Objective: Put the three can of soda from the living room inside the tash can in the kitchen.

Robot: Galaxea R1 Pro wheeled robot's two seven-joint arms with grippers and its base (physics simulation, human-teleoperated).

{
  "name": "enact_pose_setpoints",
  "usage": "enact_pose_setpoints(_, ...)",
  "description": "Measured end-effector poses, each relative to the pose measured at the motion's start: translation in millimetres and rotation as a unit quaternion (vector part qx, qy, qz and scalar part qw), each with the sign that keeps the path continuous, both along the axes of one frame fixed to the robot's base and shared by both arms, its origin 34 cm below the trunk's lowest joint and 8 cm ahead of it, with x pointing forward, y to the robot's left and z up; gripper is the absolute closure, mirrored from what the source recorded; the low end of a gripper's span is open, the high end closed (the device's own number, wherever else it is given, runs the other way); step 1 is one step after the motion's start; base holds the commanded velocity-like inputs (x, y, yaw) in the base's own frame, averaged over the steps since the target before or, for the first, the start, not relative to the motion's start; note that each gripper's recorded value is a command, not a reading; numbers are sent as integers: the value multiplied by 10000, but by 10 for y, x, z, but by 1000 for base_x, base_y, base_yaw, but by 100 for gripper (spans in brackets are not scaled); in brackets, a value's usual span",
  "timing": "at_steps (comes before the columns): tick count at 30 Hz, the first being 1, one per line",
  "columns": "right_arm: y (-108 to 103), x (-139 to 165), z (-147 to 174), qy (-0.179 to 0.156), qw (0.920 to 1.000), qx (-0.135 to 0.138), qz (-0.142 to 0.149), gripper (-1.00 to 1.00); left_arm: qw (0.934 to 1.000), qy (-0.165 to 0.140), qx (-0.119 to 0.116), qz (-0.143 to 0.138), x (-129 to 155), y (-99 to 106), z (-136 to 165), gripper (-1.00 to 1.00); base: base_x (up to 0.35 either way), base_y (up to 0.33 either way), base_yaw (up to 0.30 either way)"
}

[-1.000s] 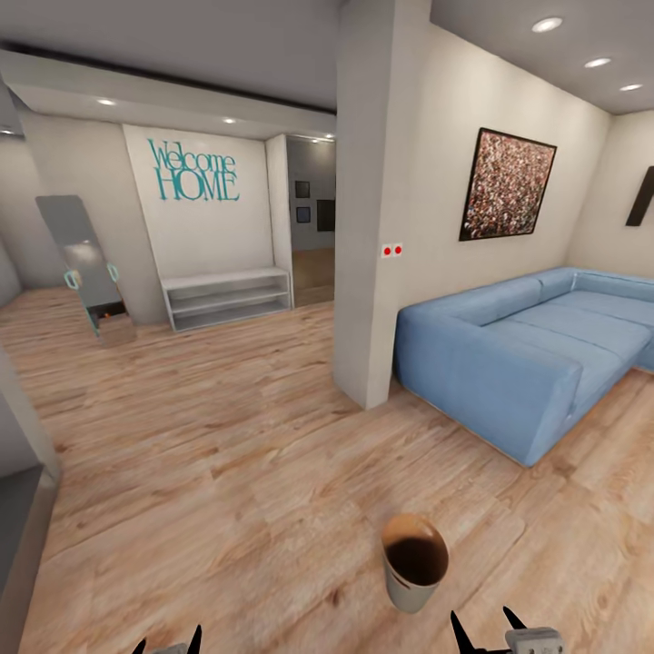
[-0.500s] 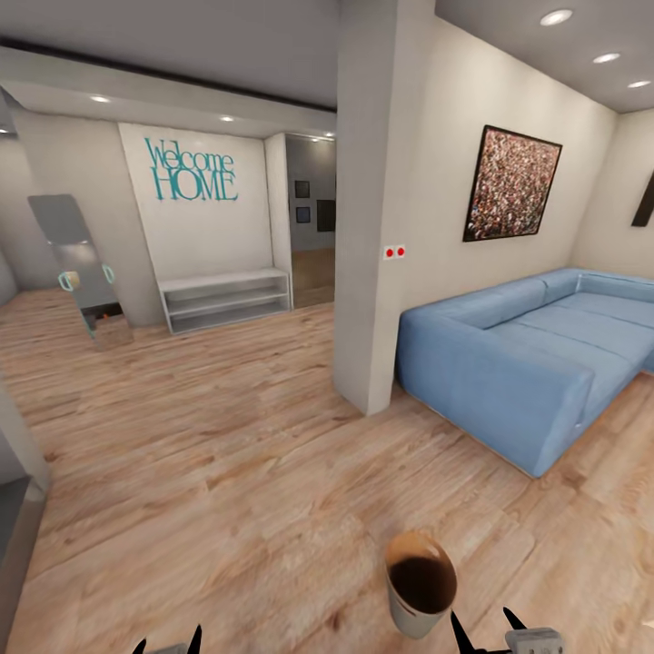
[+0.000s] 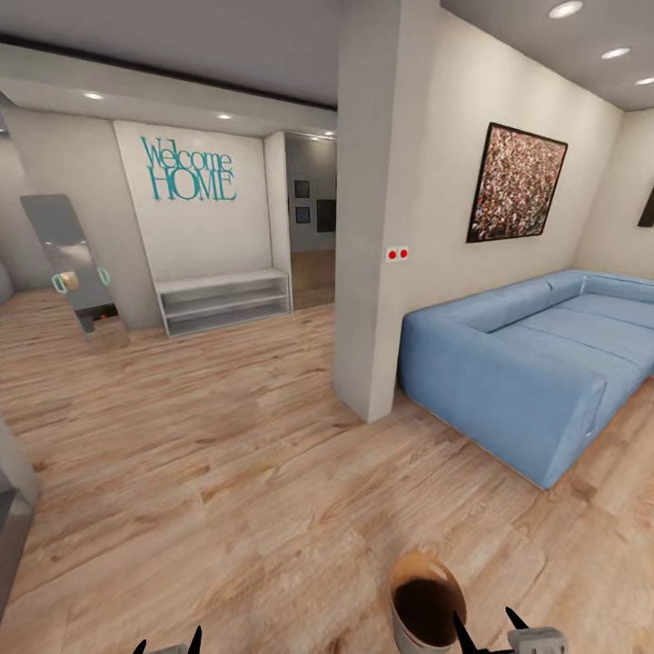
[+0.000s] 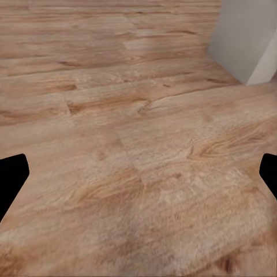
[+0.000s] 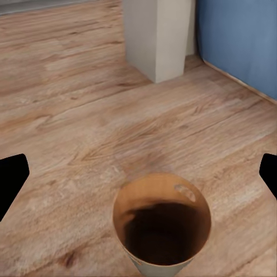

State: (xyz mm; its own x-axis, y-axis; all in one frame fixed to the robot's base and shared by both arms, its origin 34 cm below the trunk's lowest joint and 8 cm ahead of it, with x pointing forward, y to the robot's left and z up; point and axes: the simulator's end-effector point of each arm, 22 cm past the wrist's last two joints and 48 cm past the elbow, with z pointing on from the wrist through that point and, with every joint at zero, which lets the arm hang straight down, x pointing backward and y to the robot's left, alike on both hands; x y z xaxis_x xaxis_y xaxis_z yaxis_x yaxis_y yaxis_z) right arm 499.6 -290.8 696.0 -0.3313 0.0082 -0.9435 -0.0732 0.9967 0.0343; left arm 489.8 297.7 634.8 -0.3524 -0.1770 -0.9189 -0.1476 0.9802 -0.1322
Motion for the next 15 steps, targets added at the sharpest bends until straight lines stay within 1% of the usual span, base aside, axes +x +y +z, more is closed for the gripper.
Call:
enact_pose_setpoints(10, -68, 58, 58, -60, 10000, -32, -39, -100, 10000, 1, 2, -4, 0, 0, -1, -100, 189, 0, 0)
enact_pose_setpoints(12, -81, 160, 81, 53, 10000, 14, -65, -100, 10000, 1, 3, -7, 0, 1, 0, -100, 189, 0, 0)
enact_pose_setpoints(14, -94, 272, 74, 266, 9996, 91, -100, -100, 10000, 1, 1, -9, 0, -2, 0, -100, 185, 0, 0)
enact_pose_setpoints(15, -122, 399, 55, 553, 9982, 178, -141, -100, 10000, 1, 1, -7, 0, -2, -1, -100, 179, 0, 0)
